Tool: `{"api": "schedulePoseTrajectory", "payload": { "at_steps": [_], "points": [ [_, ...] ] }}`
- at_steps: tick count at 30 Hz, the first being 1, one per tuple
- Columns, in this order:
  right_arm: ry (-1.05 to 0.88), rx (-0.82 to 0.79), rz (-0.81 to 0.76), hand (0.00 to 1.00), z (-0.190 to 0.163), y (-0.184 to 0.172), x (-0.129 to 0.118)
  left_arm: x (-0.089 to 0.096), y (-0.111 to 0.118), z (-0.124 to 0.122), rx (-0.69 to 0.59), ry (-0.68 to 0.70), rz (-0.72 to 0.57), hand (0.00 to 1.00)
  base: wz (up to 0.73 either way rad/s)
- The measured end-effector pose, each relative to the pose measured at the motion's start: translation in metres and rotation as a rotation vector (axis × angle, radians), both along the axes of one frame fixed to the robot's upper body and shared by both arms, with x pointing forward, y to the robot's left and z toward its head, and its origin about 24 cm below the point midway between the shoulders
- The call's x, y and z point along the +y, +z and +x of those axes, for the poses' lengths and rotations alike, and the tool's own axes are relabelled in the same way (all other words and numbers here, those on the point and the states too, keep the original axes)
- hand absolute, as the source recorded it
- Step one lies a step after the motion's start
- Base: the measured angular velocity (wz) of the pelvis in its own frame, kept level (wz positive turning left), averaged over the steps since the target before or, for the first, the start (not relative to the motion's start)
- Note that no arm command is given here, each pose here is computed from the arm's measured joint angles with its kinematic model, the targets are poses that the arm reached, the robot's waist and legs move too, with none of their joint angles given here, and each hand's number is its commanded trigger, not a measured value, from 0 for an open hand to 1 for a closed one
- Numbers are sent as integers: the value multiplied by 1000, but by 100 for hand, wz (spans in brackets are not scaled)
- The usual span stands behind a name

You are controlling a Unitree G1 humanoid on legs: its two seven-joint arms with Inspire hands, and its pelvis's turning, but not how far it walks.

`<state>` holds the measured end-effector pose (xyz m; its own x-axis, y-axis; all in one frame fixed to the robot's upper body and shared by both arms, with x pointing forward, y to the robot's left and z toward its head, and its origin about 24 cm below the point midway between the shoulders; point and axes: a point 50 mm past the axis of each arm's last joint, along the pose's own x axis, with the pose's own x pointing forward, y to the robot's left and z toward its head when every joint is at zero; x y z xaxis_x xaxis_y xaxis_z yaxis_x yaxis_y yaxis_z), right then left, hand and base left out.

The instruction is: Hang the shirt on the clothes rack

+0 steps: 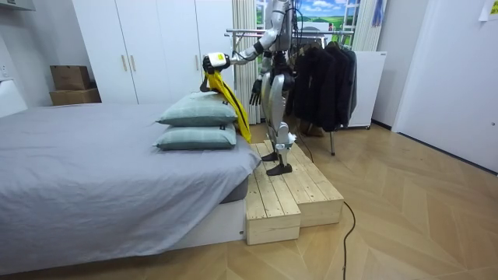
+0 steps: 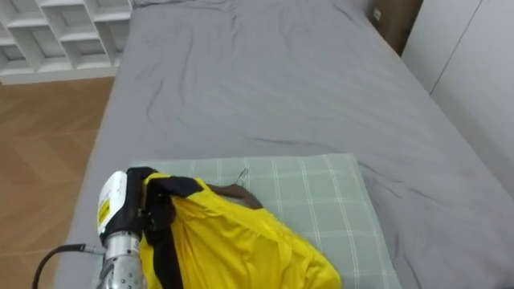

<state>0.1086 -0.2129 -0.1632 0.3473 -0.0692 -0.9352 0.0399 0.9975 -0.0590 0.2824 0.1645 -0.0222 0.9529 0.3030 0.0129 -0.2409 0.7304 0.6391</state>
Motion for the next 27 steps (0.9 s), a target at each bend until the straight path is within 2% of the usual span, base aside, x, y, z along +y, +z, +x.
{"api": "schedulePoseTrajectory", "payload": {
  "at_steps": [5, 17, 22, 27],
  "points": [
    [-5, 8, 1, 0, -3, -1, 0, 1, 5, -6, -39, 1, -15, 100, 9],
    [-22, 18, 0, 0, -10, -2, -2, 5, 1, -13, -33, 28, -79, 100, 6],
    [-58, 22, -1, 0, -16, -3, -4, -1, 14, -10, -96, -1, -81, 100, 0],
    [-97, 40, -4, 0, -27, -4, -9, -9, 31, -7, -179, -78, 24, 100, -7]
  ]
}}
